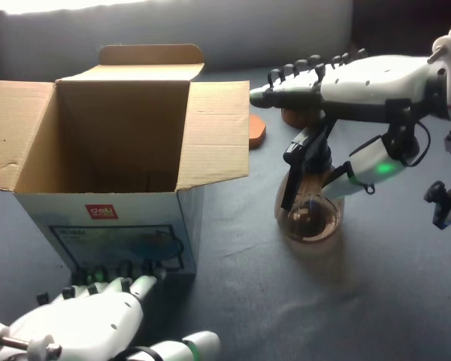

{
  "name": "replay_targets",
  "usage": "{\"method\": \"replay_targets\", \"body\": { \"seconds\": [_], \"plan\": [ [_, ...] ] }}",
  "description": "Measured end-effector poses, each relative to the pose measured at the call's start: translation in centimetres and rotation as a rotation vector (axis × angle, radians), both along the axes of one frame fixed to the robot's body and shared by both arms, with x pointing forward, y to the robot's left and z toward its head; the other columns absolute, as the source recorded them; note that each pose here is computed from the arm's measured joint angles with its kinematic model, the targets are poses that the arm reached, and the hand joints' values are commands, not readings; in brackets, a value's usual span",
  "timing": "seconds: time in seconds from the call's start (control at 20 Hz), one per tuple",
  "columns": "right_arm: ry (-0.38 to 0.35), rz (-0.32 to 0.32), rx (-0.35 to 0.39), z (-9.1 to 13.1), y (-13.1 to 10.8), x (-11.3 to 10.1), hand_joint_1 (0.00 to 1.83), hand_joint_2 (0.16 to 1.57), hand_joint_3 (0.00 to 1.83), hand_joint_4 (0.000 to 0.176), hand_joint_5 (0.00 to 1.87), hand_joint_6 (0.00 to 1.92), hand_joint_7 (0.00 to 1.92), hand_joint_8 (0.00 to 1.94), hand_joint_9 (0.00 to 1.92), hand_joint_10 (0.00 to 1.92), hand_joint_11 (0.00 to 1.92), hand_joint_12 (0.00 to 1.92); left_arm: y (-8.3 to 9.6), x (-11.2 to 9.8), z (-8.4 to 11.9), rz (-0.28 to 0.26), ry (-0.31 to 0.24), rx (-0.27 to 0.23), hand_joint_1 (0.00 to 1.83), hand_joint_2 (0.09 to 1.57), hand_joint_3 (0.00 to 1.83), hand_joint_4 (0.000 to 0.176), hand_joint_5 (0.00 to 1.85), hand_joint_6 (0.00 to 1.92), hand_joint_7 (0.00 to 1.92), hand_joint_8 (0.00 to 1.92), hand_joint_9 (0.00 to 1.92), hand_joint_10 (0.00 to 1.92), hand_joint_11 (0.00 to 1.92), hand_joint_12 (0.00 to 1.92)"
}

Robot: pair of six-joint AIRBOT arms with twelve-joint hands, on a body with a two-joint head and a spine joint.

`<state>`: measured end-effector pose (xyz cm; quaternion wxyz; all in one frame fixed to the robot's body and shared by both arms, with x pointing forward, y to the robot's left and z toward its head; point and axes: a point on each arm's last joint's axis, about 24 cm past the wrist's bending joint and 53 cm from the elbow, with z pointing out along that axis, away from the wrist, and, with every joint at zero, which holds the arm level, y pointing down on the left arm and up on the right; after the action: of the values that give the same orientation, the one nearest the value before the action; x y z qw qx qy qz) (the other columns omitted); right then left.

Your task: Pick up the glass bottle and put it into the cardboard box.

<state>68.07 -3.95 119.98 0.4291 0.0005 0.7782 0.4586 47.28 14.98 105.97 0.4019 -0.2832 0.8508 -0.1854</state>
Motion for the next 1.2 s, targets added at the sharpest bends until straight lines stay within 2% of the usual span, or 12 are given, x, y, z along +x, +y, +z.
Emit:
{"method": "replay_targets", "body": {
  "seconds": [0.1,0.3,0.45,0.65,0.9,1.2],
  "plan": [
    [0.004,0.001,-0.004,-0.3,0.0,0.0,1.17,0.98,0.00,0.000,0.01,0.00,0.01,0.00,0.00,0.00,0.00,0.00,0.4,0.4,-0.2,0.013,-0.001,-0.001,0.00,1.24,0.00,0.000,0.00,0.00,0.00,0.00,0.00,0.00,0.00,0.00],
    [0.004,0.005,-0.003,-0.3,0.2,-0.1,1.17,0.98,0.00,0.000,0.00,0.00,0.01,0.00,0.00,0.00,0.00,0.00,0.1,1.2,0.0,-0.009,-0.034,-0.014,0.00,1.24,0.00,0.000,0.00,0.00,0.00,0.00,0.00,0.00,0.00,0.00],
    [0.008,0.002,-0.008,-0.5,0.1,-0.1,1.17,0.98,0.00,0.000,0.00,0.00,0.02,0.00,0.00,0.00,0.00,0.00,0.2,1.1,-0.4,-0.008,-0.019,-0.025,0.00,1.24,0.00,0.000,0.00,0.00,0.00,0.00,0.00,0.00,0.00,0.00],
    [0.008,-0.001,-0.009,-0.6,0.1,-0.1,1.17,0.98,0.00,0.000,0.00,0.00,0.02,0.00,0.00,0.00,0.00,0.00,0.6,0.7,-1.0,-0.010,0.000,-0.017,0.00,1.24,0.00,0.000,0.00,0.00,0.00,0.00,0.00,0.00,0.00,0.00],
    [0.011,-0.007,-0.014,-0.8,-0.1,0.0,1.17,0.98,0.00,0.000,0.00,0.00,0.01,0.00,0.00,0.00,0.00,0.00,0.9,0.8,-1.2,-0.016,-0.001,-0.005,0.00,1.24,0.00,0.000,0.00,0.00,0.00,0.00,0.00,0.00,0.00,0.00],
    [0.011,-0.008,-0.015,-0.8,-0.1,0.1,1.15,0.99,0.00,0.000,0.01,0.00,0.02,0.00,0.00,0.00,0.00,0.00,1.1,0.7,-1.3,-0.009,0.001,-0.015,0.00,1.23,0.00,0.000,0.00,0.00,0.00,0.00,0.00,0.00,0.00,0.00]
  ]
}}
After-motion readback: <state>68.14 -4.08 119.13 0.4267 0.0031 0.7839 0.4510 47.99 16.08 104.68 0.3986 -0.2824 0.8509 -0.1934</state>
